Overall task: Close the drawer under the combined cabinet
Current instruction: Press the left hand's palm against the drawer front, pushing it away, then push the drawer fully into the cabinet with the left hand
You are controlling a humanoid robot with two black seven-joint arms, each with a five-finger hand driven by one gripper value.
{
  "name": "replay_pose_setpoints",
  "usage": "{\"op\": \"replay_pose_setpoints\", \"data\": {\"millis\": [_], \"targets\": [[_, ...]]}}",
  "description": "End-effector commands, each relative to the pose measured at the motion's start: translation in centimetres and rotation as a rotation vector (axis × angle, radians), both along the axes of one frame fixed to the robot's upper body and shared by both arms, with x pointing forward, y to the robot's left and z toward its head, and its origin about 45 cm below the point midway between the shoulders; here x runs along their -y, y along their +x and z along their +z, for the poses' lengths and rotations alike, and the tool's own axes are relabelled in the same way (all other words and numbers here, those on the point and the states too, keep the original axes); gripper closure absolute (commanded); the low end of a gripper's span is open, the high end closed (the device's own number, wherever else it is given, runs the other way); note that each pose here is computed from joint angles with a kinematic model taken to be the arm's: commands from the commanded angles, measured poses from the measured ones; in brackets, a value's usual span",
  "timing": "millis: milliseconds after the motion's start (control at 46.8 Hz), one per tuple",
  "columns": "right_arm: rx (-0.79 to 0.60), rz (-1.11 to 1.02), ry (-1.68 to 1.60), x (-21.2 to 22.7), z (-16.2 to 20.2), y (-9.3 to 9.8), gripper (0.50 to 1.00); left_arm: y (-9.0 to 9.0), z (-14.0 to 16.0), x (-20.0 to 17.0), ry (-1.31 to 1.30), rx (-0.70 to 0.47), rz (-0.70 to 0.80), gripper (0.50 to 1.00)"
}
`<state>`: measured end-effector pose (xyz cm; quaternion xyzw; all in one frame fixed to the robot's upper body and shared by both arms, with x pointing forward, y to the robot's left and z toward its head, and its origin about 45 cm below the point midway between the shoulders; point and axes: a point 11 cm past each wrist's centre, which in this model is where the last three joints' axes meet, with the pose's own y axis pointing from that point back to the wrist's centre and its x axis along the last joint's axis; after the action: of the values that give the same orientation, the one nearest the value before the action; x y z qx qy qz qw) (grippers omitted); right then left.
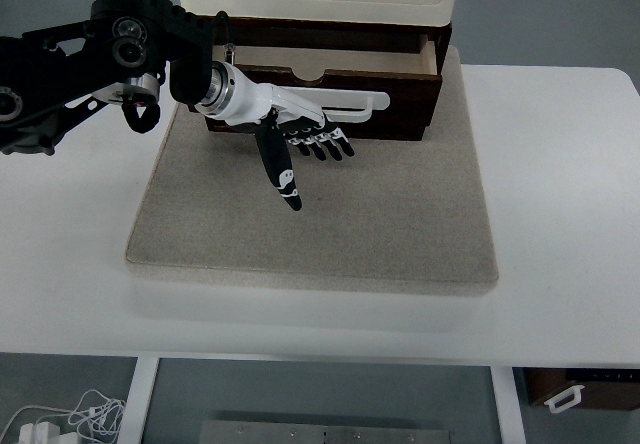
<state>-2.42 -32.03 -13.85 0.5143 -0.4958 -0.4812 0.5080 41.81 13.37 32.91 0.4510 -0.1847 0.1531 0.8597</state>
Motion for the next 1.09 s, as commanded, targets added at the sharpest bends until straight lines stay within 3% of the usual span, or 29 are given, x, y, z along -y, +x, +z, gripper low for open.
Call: {"op": "replay_pose_setpoints", "data": {"millis": [0,663,1070], "targets": [[0.000,-0.001,0.000,0.0,0.0,0.0,0.548,0.3,-0.1,0.0,0.005,0.005,0.009,0.500],[0.000,-0.001,0.000,0.0,0.0,0.0,0.548,4.2,0.7,-1.6,-0.045,0.051,0.155,0.506],[0.000,0.001,0.000,0.0,0.0,0.0,0.548,4.8,0.9,-1.9,-0.062,0.071,0.189,0.506]]}}
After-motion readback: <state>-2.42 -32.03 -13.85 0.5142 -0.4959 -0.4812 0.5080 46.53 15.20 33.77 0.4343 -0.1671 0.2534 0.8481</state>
